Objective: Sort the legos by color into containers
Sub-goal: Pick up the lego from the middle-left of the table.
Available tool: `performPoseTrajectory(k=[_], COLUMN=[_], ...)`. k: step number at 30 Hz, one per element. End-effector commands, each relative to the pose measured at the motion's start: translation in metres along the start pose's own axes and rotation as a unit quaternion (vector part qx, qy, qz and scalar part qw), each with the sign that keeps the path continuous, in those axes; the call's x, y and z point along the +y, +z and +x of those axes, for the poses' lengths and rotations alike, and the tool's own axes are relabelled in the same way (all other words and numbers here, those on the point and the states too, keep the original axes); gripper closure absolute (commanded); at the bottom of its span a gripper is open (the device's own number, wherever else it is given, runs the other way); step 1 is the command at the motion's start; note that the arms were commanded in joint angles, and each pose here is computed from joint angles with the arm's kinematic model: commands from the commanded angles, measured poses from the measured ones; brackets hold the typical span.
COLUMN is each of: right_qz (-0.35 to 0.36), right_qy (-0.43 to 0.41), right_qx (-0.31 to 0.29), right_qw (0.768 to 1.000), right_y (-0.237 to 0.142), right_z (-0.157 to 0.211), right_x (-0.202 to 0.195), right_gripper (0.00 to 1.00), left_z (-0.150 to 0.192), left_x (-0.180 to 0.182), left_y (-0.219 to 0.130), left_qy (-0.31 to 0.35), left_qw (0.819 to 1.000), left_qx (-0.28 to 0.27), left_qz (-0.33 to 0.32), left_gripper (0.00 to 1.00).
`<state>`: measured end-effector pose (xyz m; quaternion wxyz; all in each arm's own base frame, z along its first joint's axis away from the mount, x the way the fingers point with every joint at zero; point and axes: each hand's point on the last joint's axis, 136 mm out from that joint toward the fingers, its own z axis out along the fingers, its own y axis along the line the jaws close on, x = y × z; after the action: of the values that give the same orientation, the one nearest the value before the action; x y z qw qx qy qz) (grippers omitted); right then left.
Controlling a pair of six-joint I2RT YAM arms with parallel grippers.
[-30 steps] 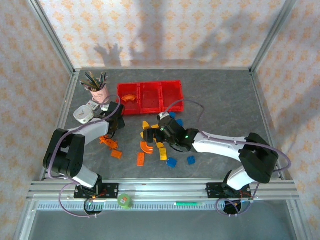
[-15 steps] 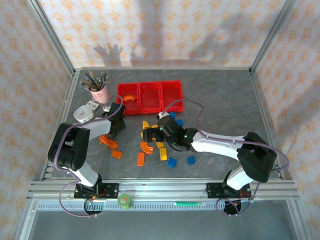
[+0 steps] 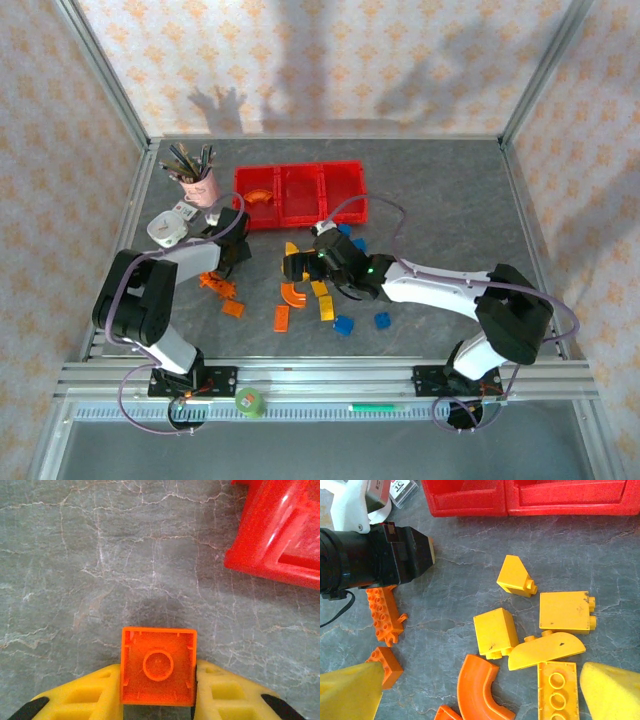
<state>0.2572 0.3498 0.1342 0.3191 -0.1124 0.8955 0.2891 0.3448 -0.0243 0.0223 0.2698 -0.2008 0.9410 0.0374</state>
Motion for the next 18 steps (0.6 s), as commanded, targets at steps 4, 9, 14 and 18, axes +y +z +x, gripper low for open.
performPoseTrajectory(k=[4, 9, 14, 18], right_qz=[-0.011, -0.011, -0.009, -0.003], right_qy=[0.008, 0.028, 0.047, 0.047], right_qx=[-0.038, -0.049, -0.066, -0.080], right_qw=[0.999, 0.998, 0.997, 0.996], right_y=[-0.015, -0.020, -0.025, -0.028], right_z=[-0.028, -0.042, -0.060, -0.072], right_x=[0.009, 0.000, -0.014, -0.020], right_gripper=[0.00, 0.00, 0.00, 0.00], left_z=[0.000, -0.011, -0.044, -0.069], left_x=[0.002, -0.018, -0.052, -0.070], left_y=[-0.025, -0.050, -0.073, -0.068], left_qy=[0.000, 0.005, 0.012, 0.019], left_qw=[1.000, 0.999, 0.995, 0.995], left_qx=[-0.013, -0.035, -0.069, -0.076], left_qz=[0.007, 0.034, 0.068, 0.059], left_gripper=[0.70, 0.70, 0.69, 0.69])
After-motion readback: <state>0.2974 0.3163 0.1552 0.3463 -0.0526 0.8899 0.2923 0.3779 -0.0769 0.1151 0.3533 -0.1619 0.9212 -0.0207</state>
